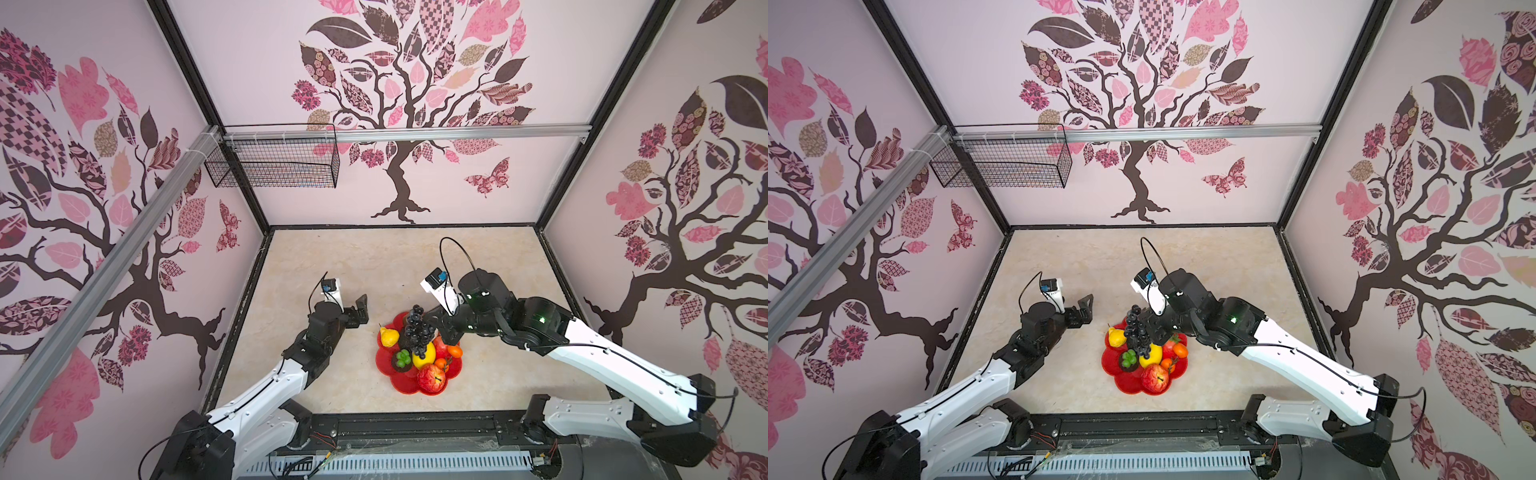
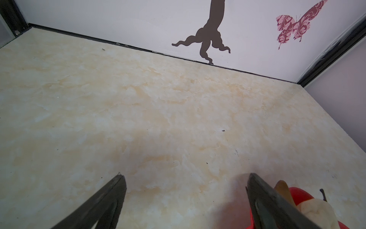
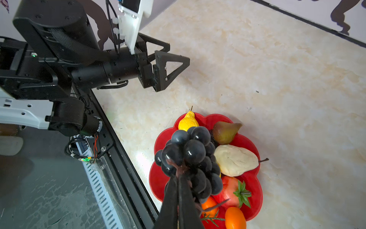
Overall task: Arrange fruit in a fruit bowl
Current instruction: Pick up the fruits from the top-center of the table, then place the fruits in the fruit bowl.
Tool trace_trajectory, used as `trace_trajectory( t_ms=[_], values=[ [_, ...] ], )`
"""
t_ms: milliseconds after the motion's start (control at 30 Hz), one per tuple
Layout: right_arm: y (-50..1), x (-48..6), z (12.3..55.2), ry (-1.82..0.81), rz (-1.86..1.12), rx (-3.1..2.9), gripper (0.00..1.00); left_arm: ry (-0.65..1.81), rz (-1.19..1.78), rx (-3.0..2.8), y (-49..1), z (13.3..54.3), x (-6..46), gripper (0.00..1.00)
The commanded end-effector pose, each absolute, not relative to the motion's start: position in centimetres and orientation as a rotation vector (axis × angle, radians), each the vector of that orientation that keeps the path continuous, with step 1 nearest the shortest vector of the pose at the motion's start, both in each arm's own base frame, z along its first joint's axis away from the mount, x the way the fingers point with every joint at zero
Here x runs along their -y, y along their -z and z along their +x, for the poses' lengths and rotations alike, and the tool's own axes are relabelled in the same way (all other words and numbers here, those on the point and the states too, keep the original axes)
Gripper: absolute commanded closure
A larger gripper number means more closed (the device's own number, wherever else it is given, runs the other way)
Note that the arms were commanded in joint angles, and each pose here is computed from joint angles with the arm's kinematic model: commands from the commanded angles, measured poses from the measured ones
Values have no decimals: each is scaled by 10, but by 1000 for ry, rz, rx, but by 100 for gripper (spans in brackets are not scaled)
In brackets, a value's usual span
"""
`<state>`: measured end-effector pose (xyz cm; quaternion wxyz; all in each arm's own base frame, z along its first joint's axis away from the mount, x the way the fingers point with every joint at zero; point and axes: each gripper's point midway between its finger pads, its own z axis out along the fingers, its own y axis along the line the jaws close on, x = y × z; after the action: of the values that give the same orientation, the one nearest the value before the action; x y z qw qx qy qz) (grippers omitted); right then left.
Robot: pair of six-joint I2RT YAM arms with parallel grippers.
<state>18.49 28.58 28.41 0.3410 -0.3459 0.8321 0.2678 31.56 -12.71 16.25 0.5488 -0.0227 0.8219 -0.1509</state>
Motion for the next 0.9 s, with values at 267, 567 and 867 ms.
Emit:
trace_trajectory(
  t_ms=[267, 567, 867],
  values=[
    [-318, -292, 165, -863, -918, -2069, 100, 335, -44, -1952, -157, 315, 123, 2],
    [-307, -291, 158, -882, -927, -2083, 100, 333, -43, -1955, -157, 316, 124, 2],
    [-292, -296, 147, -885, -950, -2119, 100, 326, -45, -1950, -159, 316, 122, 2]
  ],
)
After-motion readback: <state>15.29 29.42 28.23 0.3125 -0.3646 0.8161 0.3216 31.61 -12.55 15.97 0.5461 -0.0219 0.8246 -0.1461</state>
